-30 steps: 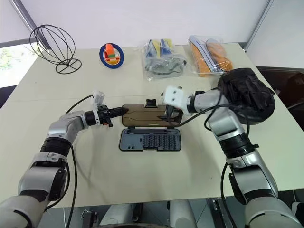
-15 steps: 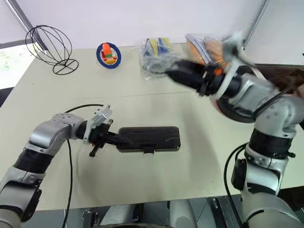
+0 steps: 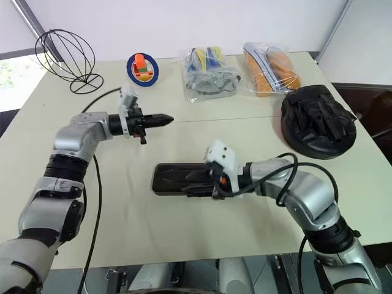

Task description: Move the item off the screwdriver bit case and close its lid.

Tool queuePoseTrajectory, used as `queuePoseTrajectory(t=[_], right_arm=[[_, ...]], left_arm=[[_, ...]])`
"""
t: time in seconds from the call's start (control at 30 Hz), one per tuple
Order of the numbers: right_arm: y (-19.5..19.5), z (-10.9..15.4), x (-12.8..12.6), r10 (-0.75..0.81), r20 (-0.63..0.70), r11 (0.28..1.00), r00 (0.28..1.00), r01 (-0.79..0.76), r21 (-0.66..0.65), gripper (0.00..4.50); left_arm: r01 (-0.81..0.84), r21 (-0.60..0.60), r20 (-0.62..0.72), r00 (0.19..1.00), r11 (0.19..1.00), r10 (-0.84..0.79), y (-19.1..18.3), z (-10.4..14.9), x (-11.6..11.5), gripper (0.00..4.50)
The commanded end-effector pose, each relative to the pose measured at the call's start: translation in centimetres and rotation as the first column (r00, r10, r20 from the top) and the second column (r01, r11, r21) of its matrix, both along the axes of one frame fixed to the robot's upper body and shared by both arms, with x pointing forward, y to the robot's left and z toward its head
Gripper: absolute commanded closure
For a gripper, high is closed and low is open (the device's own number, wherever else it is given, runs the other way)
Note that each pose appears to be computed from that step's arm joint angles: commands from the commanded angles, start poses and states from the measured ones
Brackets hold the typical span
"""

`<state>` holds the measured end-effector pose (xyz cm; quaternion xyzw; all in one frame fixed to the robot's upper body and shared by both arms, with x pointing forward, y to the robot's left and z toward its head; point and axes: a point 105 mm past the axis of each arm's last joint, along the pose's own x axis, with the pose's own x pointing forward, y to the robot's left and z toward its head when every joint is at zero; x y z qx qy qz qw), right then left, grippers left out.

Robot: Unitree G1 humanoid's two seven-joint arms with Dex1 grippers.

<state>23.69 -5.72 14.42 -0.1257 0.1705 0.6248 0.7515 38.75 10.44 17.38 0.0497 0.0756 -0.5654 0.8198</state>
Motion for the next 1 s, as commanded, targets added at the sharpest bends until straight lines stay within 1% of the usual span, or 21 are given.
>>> queuePoseTrajectory(t=[0.03,0.17,0.27,0.33,0.4,0.5,0.57,0.63,0.73,0.83,1.0], right_arm=[[0.4,-0.8,-1.8,0.077,0.047,0.995,0.996,-0.073,-0.067,4.45],[0.2,-2.2,-2.5,0.090,0.054,0.986,0.994,-0.082,-0.144,4.45],[0.2,-3.2,-2.2,0.060,0.080,0.981,0.995,-0.044,-0.188,4.45],[0.1,-3.7,-1.6,0.027,0.104,0.977,0.994,-0.005,-0.214,4.45],[-0.1,-4.2,-0.3,-0.013,0.162,0.964,0.987,0.055,-0.259,4.45],[-0.3,-4.4,2.2,-0.106,0.246,0.941,0.964,0.177,-0.289,4.45],[-0.6,-4.6,3.2,-0.132,0.296,0.920,0.946,0.228,-0.320,4.45],[-0.6,-4.7,3.7,-0.156,0.314,0.907,0.937,0.262,-0.331,4.45],[-0.4,-4.6,4.2,-0.165,0.344,0.896,0.924,0.286,-0.339,4.45],[-0.3,-4.6,4.7,-0.172,0.367,0.882,0.914,0.308,-0.356,4.45],[-0.7,-5.0,5.8,-0.160,0.416,0.853,0.895,0.337,-0.399,4.45]], left_arm=[[0.082,0.074,-0.003,0.997,0.994,-0.082,-1.5,-1.3,0.0,4.50],[0.180,0.151,-0.049,0.983,0.972,-0.175,-2.8,-3.1,-0.4,4.50],[0.267,0.189,-0.084,0.963,0.945,-0.256,-4.2,-3.9,-0.9,4.50],[0.310,0.206,-0.108,0.950,0.928,-0.293,-4.7,-4.4,-1.2,4.50],[0.373,0.239,-0.137,0.927,0.897,-0.349,-5.1,-5.1,-1.9,4.50],[0.461,0.313,-0.178,0.887,0.831,-0.425,-5.2,-6.5,-3.0,4.50],[0.480,0.352,-0.193,0.877,0.803,-0.440,-5.1,-7.2,-3.3,4.50],[0.483,0.382,-0.185,0.875,0.788,-0.447,-5.1,-7.8,-3.4,4.50],[0.498,0.390,-0.180,0.866,0.775,-0.466,-5.5,-8.3,-3.6,4.50],[0.528,0.372,-0.178,0.848,0.763,-0.500,-6.4,-8.8,-4.3,4.50],[0.574,0.350,-0.199,0.818,0.740,-0.540,-7.0,-9.3,-5.4,4.50]])
